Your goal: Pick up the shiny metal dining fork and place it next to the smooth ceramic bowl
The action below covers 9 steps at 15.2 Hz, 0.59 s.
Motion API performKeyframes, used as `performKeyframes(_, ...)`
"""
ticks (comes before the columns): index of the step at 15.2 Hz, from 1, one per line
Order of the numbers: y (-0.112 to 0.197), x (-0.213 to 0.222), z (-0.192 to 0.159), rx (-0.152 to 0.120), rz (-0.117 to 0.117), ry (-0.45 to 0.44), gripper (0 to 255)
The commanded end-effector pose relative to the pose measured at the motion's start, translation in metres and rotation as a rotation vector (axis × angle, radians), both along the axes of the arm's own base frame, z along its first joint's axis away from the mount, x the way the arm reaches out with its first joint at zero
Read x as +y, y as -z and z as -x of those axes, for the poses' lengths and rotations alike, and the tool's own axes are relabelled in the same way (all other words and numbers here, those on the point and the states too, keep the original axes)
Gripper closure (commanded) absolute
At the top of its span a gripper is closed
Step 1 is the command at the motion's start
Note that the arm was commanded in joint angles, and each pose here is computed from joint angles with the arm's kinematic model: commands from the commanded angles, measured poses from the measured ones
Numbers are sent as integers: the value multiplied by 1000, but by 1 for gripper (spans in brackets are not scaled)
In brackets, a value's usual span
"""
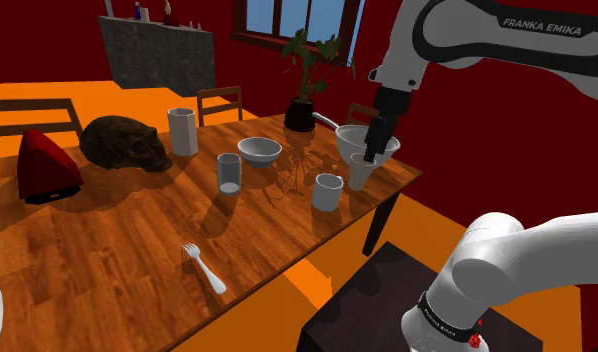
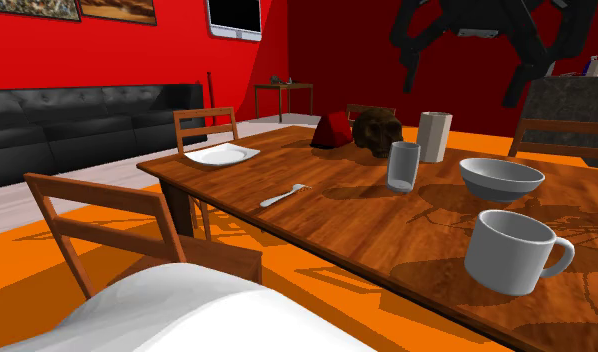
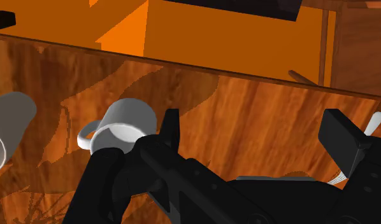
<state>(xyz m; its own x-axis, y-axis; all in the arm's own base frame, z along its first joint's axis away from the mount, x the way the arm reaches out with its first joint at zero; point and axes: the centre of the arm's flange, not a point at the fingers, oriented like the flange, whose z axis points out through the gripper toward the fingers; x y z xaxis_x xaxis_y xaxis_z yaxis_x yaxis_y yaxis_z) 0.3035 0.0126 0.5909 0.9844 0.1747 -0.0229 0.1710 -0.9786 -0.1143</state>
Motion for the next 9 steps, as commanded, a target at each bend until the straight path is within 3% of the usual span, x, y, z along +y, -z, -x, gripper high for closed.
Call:
performKeyframes(1, 0, 0, 0, 0, 0, 0, 0)
performKeyframes(9, 48, 90, -41, 25, 25, 33, 0)
